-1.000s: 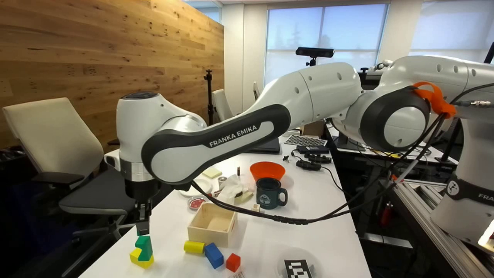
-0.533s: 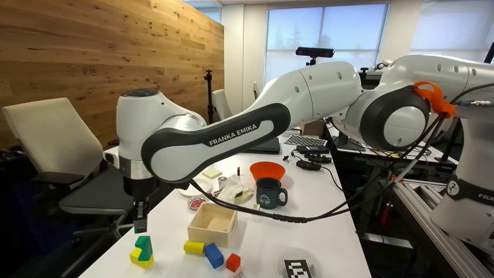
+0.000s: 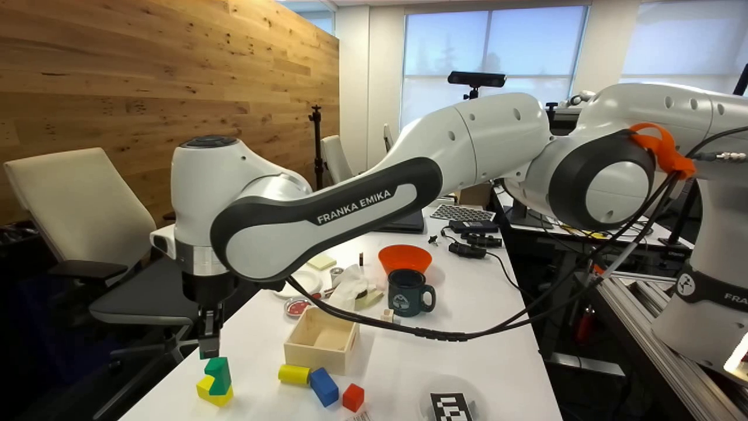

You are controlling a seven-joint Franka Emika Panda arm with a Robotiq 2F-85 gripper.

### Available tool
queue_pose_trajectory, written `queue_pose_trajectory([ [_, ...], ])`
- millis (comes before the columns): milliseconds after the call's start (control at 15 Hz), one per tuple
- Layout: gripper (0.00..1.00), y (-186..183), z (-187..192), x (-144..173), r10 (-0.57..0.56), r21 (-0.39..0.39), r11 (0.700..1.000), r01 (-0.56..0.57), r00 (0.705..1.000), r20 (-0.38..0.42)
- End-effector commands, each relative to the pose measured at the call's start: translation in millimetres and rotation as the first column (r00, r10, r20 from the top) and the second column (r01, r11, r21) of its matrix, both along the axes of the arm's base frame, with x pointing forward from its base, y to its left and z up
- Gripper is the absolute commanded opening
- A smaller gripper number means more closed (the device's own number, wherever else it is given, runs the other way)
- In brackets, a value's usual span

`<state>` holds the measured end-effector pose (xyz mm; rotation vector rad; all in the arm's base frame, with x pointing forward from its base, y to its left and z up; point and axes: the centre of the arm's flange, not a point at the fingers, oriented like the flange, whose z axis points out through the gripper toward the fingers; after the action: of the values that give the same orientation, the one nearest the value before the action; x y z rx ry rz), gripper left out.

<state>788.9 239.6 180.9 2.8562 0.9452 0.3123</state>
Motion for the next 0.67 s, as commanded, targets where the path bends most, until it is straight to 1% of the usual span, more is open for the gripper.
queue_pose_trajectory([
  [0,0.09,23.6,-6.3,68.3,0.010,0.005,1.000,-0.010,1.000,-0.011],
  [600,0.09,21.6,-22.6,65.3,0.006,0.003,1.000,-0.006,0.999,-0.037],
])
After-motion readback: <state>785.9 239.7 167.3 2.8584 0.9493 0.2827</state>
